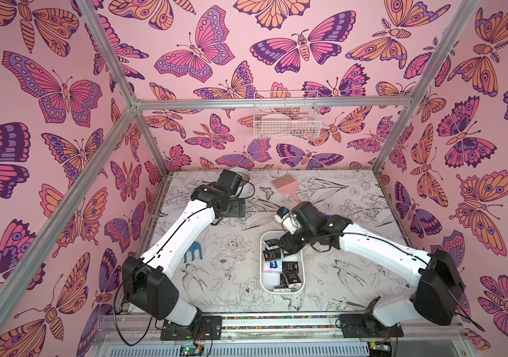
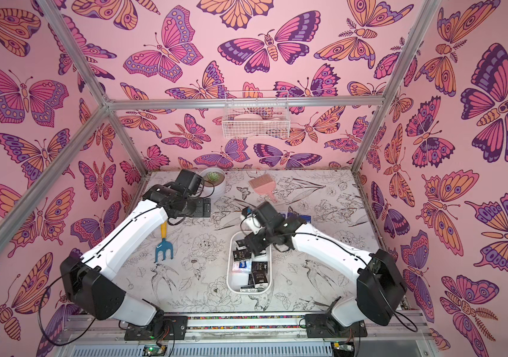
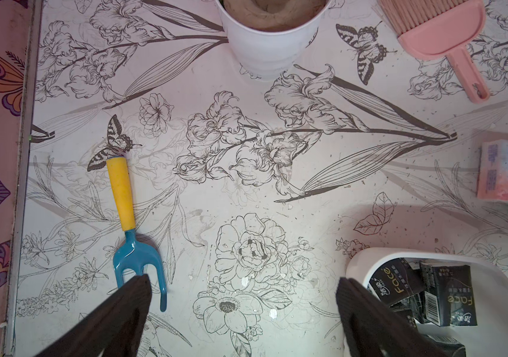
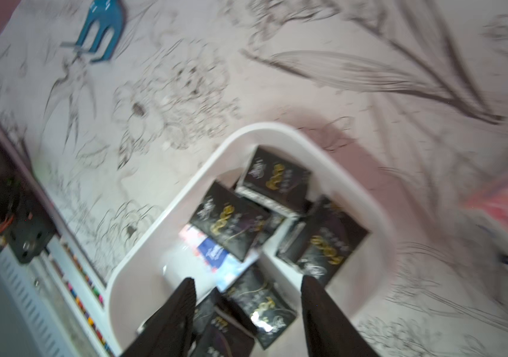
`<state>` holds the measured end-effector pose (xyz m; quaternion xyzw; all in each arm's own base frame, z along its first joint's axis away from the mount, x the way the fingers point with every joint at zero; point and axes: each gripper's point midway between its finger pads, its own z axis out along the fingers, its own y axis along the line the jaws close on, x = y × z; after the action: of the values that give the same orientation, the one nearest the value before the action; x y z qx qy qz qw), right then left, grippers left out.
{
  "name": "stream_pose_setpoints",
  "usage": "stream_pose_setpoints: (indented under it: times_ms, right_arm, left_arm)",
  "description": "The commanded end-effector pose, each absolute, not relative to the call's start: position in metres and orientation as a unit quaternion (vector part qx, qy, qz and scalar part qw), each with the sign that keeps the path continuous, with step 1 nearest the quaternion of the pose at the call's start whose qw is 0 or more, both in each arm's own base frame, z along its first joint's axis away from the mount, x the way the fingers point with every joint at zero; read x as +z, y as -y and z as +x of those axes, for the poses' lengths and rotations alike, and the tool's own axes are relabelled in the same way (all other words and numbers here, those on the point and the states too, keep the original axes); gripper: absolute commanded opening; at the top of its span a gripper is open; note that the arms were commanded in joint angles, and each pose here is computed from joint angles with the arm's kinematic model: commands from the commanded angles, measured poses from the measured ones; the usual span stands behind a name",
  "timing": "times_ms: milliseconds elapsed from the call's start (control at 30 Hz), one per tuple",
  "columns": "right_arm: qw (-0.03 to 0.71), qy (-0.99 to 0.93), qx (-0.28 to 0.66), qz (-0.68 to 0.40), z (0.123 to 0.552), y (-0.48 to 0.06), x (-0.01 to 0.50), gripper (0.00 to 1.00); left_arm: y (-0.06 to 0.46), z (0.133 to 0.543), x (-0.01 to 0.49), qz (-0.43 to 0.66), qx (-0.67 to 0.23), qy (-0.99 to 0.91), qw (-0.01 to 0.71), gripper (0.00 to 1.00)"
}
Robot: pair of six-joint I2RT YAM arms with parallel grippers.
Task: Take the pocket tissues out of the storage box
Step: Pick up the pocket tissues from the storage box.
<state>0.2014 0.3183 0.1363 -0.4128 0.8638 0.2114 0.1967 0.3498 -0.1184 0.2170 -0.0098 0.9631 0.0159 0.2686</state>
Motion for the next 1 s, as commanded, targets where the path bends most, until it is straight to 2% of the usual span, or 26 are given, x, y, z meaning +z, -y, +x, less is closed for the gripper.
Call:
stream_pose_setpoints:
  times_ms: [0,200,467,967]
  right_arm:
    - [0.176,-0.837,0.2,-0.478,0.18,-0.327,0.116,0.58]
    - [0.142,-0.811,0.17,-0.542,0.161,-0.337,0.086,0.58]
    - [0.106,-0.814,0.15,-0.551,0.159,-0.339,0.053,0.58]
    - [0.155,-0.816,0.037,-0.556,0.204,-0.334,0.031,0.65]
  left_arm:
    - [0.116,0.343,0.213,-0.01,0.019,-0.965,0.26,1.0]
    - [0.107,0.34,0.217,-0.016,0.035,-0.962,0.27,1.0]
    - [0.1,0.338,0.219,-0.021,0.042,-0.96,0.274,1.0]
    - [0.097,0.338,0.226,-0.023,0.038,-0.958,0.282,1.0]
